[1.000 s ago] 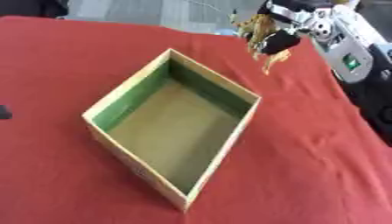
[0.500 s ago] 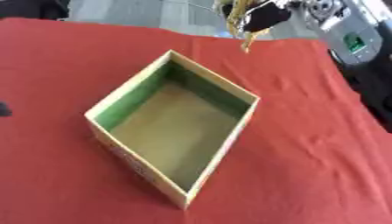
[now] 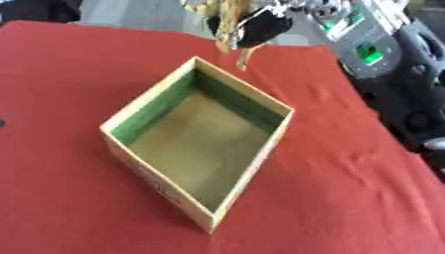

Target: Pick up objects on the table and place them in the box.

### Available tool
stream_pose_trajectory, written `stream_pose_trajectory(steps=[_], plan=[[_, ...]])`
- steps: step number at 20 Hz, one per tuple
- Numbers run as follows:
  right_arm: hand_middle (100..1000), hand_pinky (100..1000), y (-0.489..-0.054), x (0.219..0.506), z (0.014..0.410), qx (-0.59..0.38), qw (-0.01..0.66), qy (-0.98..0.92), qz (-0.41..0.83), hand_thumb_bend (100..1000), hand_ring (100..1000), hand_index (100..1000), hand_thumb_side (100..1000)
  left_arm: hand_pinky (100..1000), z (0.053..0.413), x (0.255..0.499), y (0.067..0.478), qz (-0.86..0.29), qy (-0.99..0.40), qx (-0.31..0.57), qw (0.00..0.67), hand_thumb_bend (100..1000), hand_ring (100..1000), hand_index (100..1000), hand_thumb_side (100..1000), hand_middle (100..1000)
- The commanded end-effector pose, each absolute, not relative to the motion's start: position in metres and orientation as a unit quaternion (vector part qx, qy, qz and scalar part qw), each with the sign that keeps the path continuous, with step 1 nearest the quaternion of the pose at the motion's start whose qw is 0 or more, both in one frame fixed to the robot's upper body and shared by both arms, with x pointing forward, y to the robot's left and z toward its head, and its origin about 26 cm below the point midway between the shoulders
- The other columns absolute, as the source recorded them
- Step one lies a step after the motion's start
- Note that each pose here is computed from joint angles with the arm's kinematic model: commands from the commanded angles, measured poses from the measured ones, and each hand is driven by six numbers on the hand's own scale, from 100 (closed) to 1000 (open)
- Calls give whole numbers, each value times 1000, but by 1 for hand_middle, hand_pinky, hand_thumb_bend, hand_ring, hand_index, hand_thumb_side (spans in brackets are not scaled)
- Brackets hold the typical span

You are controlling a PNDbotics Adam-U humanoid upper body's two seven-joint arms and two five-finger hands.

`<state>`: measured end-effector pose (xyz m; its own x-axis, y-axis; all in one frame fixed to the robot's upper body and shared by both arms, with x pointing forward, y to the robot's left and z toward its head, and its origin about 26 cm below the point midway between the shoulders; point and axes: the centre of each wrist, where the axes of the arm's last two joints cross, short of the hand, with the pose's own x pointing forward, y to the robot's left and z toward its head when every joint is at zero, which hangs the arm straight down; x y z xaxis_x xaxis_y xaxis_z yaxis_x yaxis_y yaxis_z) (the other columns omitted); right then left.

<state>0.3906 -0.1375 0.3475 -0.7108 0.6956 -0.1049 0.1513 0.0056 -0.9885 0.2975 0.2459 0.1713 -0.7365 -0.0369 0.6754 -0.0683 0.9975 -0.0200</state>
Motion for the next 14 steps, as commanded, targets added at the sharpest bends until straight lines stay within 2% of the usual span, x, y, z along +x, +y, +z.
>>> stream_pose_trajectory(steps=[1,8,14], plan=[[340,856,-125,387,347,-307,199,-683,632,100,703,203,286,497,179,296,247,24,-938,29,343,100,502,674,723,554],[343,855,-104,386,317,-295,179,-675,652,100,704,205,281,499,180,296,248,37,-943,28,331,100,503,674,719,555],[340,859,-96,390,288,-283,194,-671,658,100,702,202,281,498,180,296,248,36,-943,29,330,100,503,673,714,555]])
